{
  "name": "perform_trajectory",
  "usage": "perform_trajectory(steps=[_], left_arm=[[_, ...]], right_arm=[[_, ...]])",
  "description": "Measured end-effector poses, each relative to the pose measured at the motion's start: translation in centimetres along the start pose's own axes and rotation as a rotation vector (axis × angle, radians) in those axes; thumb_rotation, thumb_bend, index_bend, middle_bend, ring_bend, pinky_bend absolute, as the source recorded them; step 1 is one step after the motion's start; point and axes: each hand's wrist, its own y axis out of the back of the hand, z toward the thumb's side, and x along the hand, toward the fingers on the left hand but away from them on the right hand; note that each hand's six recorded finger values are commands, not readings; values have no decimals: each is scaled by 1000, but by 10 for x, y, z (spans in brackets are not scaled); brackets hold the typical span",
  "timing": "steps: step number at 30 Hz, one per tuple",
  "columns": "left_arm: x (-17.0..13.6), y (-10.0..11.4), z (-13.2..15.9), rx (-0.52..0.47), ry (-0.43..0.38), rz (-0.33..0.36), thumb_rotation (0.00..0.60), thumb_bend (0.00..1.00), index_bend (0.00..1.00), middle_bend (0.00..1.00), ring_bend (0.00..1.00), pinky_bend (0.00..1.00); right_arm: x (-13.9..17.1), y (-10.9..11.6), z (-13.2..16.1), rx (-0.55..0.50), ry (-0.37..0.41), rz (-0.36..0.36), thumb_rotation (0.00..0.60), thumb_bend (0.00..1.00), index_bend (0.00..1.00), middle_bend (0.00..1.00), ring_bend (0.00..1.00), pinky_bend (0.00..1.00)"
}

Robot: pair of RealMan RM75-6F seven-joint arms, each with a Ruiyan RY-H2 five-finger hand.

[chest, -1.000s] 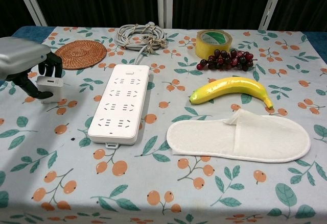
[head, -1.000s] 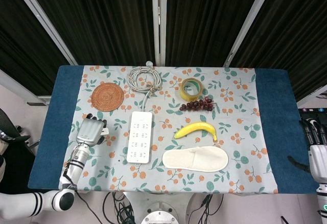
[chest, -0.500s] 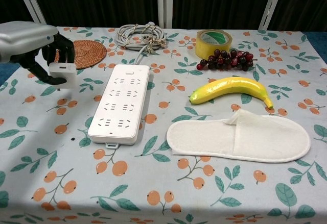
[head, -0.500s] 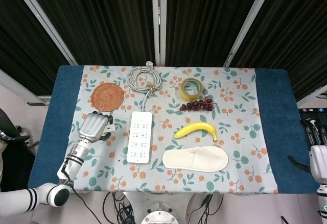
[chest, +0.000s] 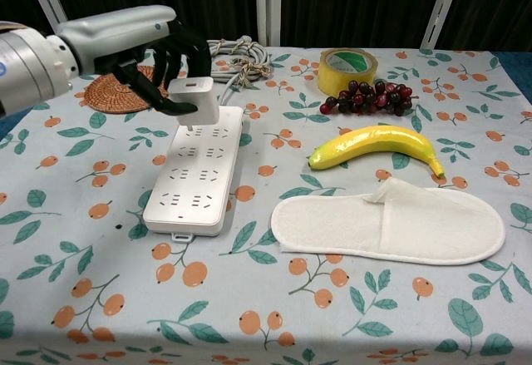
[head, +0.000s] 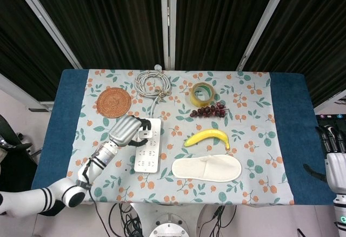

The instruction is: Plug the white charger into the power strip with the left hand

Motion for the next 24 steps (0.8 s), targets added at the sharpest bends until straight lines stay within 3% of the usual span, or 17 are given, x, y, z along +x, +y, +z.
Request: perform_trajectory(steps=[7,24], left_arm=[[9,-12,7,-14,-10,-8,600,508,677,750,579,568],[0,-25,-8,-14,12,-31,600,507,678,749,576,560]], right_arm=[[1,1,-4,1,-10,-1,600,16,0,94,0,0],[1,0,-4,0,-12,1,600,16,0,94,0,0]])
